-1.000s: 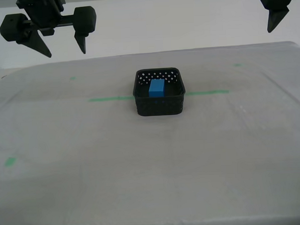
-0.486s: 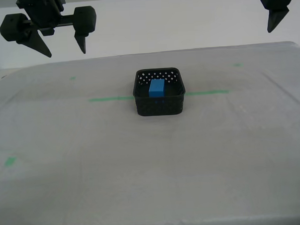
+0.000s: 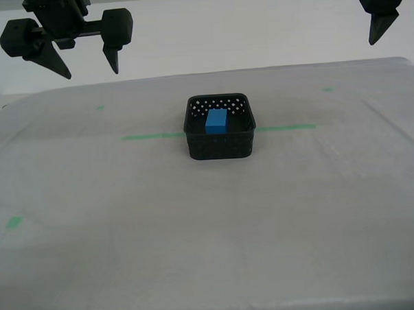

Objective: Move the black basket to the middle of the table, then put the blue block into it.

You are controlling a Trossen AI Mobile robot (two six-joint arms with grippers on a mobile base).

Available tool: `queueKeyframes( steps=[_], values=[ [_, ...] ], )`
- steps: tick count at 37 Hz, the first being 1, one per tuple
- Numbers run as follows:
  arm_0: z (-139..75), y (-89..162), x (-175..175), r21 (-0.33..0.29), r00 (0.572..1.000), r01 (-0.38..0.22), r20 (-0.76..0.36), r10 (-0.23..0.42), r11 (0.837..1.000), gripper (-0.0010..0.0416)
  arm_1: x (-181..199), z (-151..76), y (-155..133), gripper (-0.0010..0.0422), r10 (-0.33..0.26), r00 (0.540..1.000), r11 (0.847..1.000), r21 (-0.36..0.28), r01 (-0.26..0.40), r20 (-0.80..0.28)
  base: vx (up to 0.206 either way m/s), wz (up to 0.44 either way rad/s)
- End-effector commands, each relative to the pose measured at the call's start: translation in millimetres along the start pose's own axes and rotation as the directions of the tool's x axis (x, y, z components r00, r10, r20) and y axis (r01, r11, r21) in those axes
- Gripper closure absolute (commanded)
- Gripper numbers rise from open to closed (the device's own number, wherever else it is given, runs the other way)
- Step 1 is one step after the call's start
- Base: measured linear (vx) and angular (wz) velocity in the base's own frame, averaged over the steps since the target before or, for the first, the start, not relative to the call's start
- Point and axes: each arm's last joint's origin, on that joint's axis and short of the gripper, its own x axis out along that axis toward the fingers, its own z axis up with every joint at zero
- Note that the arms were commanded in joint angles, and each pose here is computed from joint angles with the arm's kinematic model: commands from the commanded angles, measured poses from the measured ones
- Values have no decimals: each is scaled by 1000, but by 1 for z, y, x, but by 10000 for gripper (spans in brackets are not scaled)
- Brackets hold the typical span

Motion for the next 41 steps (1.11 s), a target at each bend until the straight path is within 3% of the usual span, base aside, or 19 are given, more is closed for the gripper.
queueKeyframes(
  steps=[1,41],
  values=[
    [0,0,0,0,1000,2,2,-2,1000,7,0,0,0,12,1,1000,1000,0,-1,3,0,0],
    [0,0,0,0,1000,2,2,-2,1000,7,0,1,0,12,0,1000,1000,0,0,5,0,0]
  ],
)
